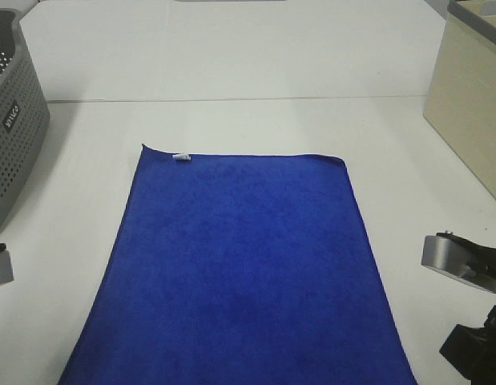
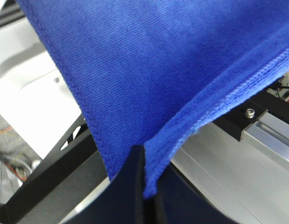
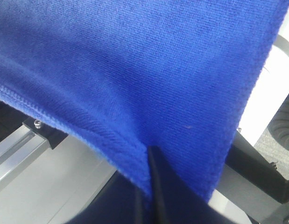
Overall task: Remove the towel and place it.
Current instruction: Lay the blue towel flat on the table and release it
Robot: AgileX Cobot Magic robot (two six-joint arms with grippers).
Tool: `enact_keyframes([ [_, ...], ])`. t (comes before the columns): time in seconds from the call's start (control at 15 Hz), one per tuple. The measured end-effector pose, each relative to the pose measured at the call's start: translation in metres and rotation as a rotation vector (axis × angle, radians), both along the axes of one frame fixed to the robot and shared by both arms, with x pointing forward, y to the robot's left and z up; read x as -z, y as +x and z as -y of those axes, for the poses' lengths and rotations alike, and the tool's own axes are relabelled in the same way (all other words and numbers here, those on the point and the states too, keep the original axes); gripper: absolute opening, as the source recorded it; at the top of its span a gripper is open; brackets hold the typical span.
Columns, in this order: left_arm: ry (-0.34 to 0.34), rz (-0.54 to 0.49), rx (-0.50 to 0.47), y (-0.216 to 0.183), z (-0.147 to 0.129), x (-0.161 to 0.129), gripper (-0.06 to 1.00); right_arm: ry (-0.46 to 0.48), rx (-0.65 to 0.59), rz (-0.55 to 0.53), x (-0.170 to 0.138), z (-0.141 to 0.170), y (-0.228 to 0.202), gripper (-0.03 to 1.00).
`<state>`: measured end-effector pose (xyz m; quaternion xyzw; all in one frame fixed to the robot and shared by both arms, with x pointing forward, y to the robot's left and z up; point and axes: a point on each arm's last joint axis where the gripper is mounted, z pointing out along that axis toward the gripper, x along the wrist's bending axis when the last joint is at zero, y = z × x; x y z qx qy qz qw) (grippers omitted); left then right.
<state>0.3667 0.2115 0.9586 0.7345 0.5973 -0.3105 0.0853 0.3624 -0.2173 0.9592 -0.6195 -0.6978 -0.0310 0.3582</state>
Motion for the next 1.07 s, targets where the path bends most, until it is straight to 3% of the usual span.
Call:
enact_keyframes([
  [0.53, 0.050, -0.199, 0.005, 0.010, 0.003, 0.033, 0.00, -0.015, -0.025, -0.197, 0.033, -0.003, 0.011, 0.02],
  [0.93, 0.070, -0.211, 0.008, 0.010, 0.002, 0.034, 0.00, -0.004, -0.009, -0.212, 0.034, -0.005, 0.012, 0.04],
  [1.07, 0.098, -0.205, 0.035, 0.010, -0.001, 0.035, 0.05, -0.018, -0.022, -0.212, 0.035, -0.003, 0.011, 0.08],
])
